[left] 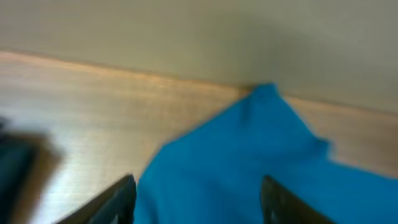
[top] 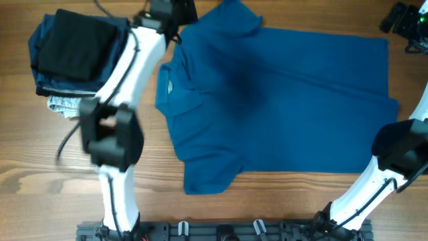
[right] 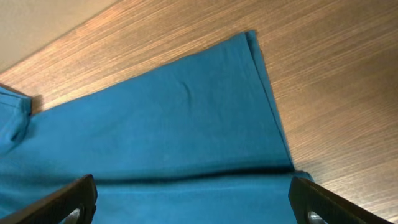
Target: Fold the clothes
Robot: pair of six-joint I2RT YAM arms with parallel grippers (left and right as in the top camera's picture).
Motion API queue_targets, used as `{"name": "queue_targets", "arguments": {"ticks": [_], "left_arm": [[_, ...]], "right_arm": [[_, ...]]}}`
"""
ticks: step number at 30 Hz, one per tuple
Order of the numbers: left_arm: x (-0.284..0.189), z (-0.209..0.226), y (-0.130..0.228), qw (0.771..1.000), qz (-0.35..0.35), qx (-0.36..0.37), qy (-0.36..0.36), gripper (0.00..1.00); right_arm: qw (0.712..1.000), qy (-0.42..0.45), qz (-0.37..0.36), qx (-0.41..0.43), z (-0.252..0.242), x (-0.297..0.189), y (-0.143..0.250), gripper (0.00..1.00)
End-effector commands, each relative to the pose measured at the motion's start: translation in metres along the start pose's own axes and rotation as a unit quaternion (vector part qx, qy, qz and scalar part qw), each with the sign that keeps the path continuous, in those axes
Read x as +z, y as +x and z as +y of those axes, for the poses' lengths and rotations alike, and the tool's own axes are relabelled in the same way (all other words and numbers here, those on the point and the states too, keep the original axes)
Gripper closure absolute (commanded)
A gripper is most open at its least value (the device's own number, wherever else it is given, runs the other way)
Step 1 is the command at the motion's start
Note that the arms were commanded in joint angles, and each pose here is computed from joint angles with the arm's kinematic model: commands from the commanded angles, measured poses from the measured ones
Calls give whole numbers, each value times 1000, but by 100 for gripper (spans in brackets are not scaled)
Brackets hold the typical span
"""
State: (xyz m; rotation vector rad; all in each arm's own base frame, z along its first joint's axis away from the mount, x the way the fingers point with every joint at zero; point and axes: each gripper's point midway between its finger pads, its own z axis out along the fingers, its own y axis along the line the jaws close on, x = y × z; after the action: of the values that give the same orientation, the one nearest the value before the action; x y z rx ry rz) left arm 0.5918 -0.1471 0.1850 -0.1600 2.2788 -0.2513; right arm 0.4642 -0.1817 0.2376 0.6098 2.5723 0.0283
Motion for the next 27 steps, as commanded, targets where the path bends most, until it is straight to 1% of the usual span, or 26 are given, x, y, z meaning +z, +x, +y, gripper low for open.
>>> {"name": "queue_targets", "arguments": {"ticks": [1, 2, 3, 6, 7, 8, 10, 11, 14, 27], "left_arm": [[-108, -12, -29, 999, 3, -34, 21, 35], [-128, -10, -28, 999, 9, -36, 18, 30], [-144, -8, -26, 999, 15, -38, 16, 21], [-197, -3, -16, 998, 33, -46, 10, 14], [-208, -2, -11, 998, 41, -45, 8, 10], [-218, 2, -5, 998, 53, -44, 3, 0], [-229, 9, 10, 996, 82, -42, -11, 0], [-232, 14, 23, 993, 107, -40, -22, 0], [-235, 20, 38, 989, 137, -38, -36, 0], [-235, 20, 38, 989, 139, -38, -37, 0]], "right_arm": [[1000, 3, 3, 3, -1, 5, 0, 0], [1000, 3, 3, 3, -1, 5, 0, 0], [1000, 3, 3, 3, -1, 5, 0, 0], [1000, 3, 3, 3, -1, 5, 0, 0], [1000, 3, 3, 3, -1, 5, 0, 0], [1000, 3, 3, 3, -1, 5, 0, 1], [1000, 3, 2, 3, -1, 5, -1, 0], [1000, 3, 1, 3, -1, 5, -1, 0], [1000, 3, 1, 3, -1, 5, -1, 0], [1000, 3, 1, 3, -1, 5, -1, 0]]}}
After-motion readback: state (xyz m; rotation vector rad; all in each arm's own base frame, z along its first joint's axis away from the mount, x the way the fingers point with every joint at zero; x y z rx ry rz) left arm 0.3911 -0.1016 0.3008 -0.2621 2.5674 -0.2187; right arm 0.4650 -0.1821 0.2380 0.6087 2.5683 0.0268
